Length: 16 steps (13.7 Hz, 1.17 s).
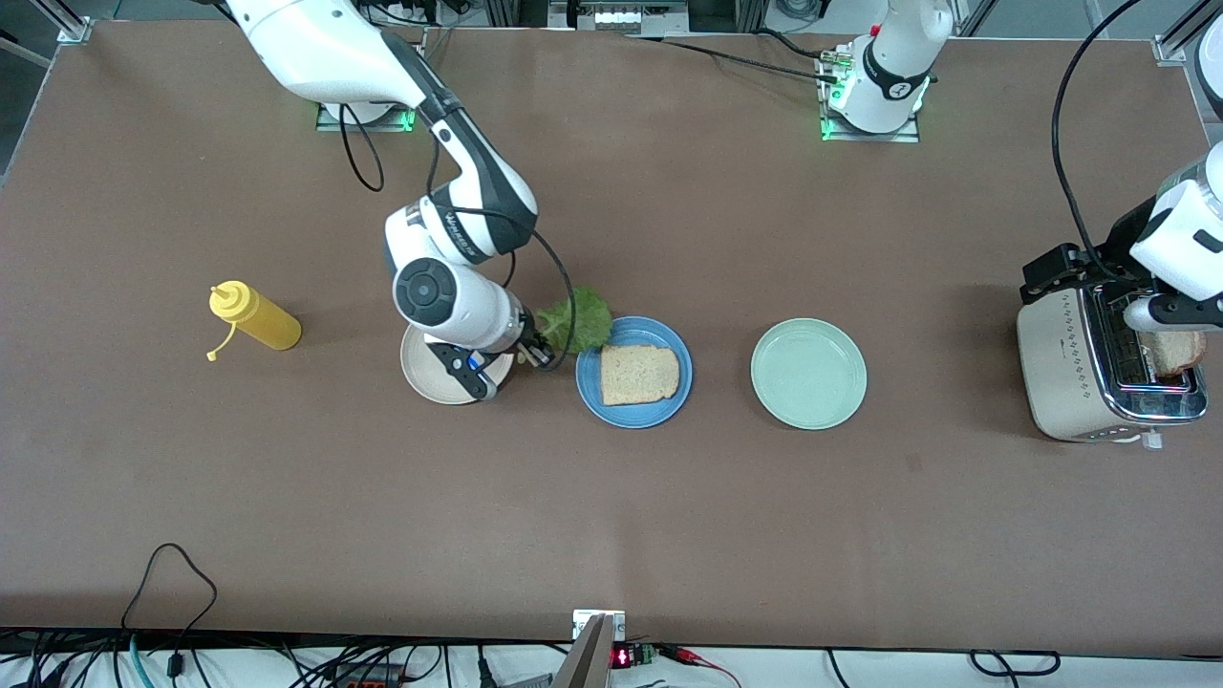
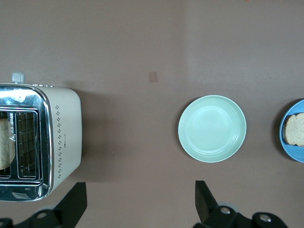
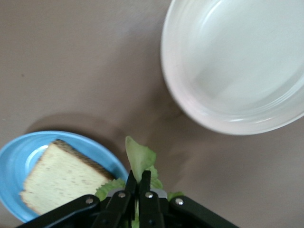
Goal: Make sandwich in blue plate with both arms
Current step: 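Carry the lettuce with the right gripper over the blue plate, then lower the lettuce onto the bread and open the right gripper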
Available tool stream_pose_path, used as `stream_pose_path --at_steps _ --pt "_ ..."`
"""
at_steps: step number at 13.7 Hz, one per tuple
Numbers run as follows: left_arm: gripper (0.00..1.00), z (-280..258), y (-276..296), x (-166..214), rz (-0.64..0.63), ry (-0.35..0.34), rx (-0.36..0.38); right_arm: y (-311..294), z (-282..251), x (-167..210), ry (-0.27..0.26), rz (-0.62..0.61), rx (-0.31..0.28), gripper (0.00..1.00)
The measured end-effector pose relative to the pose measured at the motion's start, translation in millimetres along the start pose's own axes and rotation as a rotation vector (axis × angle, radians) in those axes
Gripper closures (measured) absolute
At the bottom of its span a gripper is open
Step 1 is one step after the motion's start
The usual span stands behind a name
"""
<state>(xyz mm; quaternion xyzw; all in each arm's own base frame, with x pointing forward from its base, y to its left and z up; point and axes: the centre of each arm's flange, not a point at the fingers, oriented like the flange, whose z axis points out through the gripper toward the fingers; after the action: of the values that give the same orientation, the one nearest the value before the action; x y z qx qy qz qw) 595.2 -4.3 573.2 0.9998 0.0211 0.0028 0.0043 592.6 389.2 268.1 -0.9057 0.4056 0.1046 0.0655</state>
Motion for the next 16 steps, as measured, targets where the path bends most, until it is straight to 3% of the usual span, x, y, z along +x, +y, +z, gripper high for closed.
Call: stream_pose_path --at_steps 5,8,11,16 --pt "0.0 -2 0 -1 -0.005 0.003 0.0 -20 17 -9 -0.048 0.108 0.121 0.96" --pt "0.0 -1 0 -2 -0.005 -0.002 0.0 -22 31 -18 -0.066 0.138 0.126 0.96" --pt "0.0 -1 0 -2 -0.005 -0.004 0.0 -30 39 -25 -0.051 0.163 0.179 0.96" --pt "0.0 -1 -1 -2 -0.007 -0.004 0.0 -50 43 -28 -0.061 0.197 0.221 0.96"
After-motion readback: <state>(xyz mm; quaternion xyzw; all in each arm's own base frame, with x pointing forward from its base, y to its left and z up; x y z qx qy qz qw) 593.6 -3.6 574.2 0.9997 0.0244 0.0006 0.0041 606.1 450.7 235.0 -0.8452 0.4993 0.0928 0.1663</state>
